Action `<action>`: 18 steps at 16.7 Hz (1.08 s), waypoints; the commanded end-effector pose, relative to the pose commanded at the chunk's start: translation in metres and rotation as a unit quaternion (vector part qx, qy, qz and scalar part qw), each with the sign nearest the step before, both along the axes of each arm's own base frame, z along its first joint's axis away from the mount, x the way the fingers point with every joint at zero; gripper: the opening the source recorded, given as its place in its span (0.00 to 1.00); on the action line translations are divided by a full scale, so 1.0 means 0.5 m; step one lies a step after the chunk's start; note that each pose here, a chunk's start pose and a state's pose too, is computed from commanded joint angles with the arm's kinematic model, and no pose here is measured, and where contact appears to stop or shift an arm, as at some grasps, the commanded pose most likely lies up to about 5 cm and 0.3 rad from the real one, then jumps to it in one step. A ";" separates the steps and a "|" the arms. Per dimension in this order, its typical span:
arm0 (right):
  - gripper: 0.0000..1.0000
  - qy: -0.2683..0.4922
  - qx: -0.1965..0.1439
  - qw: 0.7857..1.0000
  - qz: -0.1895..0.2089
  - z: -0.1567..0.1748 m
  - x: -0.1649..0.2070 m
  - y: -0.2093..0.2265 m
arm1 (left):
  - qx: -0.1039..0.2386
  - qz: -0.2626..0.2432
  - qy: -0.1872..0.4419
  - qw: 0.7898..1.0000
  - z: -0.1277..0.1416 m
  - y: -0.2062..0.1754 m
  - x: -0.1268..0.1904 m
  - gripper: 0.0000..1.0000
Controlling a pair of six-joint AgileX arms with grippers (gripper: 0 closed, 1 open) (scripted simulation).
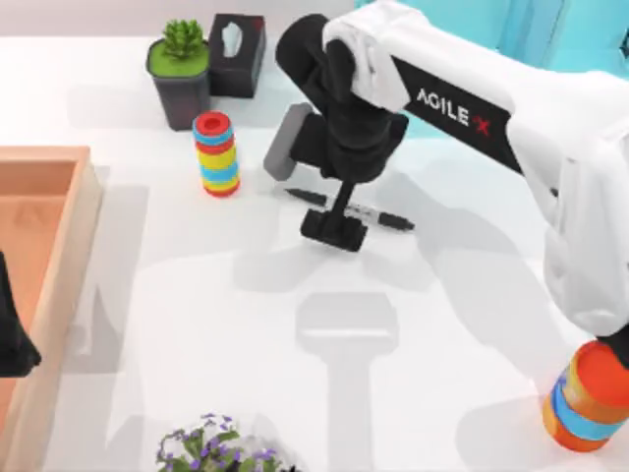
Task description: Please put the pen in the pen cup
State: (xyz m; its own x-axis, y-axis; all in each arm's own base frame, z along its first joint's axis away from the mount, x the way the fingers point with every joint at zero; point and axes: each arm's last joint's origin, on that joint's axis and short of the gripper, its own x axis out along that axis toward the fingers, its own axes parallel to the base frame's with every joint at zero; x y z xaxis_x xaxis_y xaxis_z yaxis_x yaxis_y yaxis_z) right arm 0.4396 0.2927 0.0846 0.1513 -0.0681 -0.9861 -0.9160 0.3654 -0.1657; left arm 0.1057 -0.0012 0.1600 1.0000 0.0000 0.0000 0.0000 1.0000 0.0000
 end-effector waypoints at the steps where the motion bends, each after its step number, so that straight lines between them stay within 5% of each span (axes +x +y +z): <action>1: 0.85 0.000 0.000 1.000 0.000 0.000 0.000 0.000 | 0.000 0.000 0.000 1.000 0.000 0.000 0.000 1.00; 12: 0.02 0.000 0.000 1.000 0.000 0.000 0.000 0.000 | 0.000 0.000 0.000 1.000 0.000 0.000 0.000 1.00; 18: 0.00 0.000 0.000 1.000 0.000 0.000 0.000 0.000 | 0.000 0.000 0.000 1.000 0.000 0.000 0.000 1.00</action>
State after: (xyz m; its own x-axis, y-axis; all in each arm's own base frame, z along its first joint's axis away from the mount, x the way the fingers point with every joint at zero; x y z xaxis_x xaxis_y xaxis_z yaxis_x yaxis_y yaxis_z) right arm 0.4396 0.2927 0.0846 0.1513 -0.0681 -0.9861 -0.9160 0.3654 -0.1657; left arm 0.1057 -0.0012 0.1600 1.0000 0.0000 0.0000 0.0000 1.0000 0.0000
